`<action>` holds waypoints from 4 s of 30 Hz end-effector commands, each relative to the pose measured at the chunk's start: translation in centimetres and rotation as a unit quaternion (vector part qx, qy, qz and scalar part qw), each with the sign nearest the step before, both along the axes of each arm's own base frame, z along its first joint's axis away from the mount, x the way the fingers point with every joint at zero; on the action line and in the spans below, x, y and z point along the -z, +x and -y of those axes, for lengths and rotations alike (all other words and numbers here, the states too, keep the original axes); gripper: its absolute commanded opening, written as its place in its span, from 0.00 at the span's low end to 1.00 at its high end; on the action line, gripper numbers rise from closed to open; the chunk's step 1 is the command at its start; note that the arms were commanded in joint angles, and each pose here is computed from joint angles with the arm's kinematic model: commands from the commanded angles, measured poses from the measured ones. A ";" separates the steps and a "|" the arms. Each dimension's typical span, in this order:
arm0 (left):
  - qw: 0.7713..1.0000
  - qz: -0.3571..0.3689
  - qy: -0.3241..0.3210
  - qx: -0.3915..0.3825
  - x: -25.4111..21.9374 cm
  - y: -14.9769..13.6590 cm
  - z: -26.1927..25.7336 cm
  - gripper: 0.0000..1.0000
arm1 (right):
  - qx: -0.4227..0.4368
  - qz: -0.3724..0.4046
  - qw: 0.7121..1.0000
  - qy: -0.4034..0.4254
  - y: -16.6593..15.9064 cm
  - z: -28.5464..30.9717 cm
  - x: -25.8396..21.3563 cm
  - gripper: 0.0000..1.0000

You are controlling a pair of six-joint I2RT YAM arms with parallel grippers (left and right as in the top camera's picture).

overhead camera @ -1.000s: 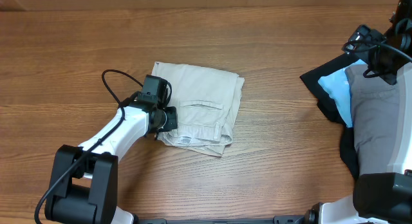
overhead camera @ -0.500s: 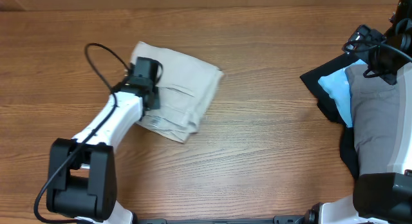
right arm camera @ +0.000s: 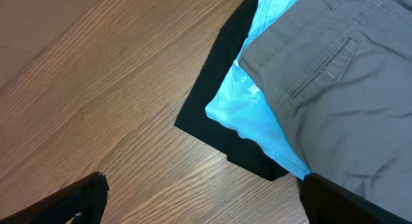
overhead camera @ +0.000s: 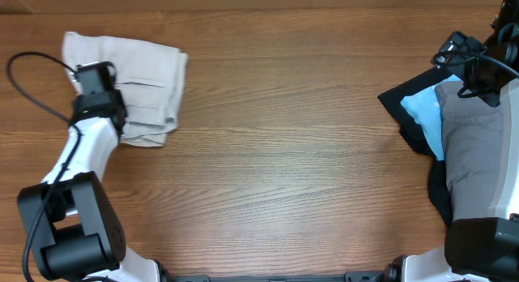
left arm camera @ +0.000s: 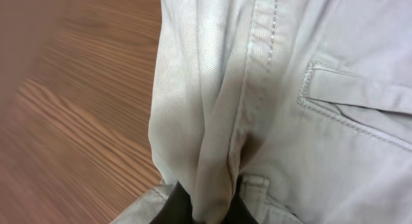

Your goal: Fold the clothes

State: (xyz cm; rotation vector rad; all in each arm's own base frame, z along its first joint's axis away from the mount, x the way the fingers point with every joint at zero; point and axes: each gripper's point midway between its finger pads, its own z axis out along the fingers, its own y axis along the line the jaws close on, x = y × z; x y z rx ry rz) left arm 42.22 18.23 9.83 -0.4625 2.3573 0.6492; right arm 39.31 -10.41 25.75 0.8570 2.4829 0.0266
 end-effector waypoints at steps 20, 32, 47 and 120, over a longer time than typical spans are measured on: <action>0.984 0.031 0.148 -0.095 -3.5 -0.1 -10.5 1.00 | 0.004 0.003 1.000 -0.005 0.0 0.3 -0.2 1.00; 0.978 0.132 -0.164 -0.008 -5.3 1.5 1.3 0.04 | 0.004 0.003 1.000 -0.005 0.0 0.3 -0.2 1.00; 0.945 0.009 -0.326 -0.007 7.2 0.8 5.9 0.04 | 0.004 0.003 1.000 -0.005 0.0 0.2 -0.2 1.00; 0.940 -0.068 -0.191 -0.274 4.8 -9.1 -7.7 0.04 | 0.004 0.003 1.000 -0.005 0.0 0.2 -0.2 1.00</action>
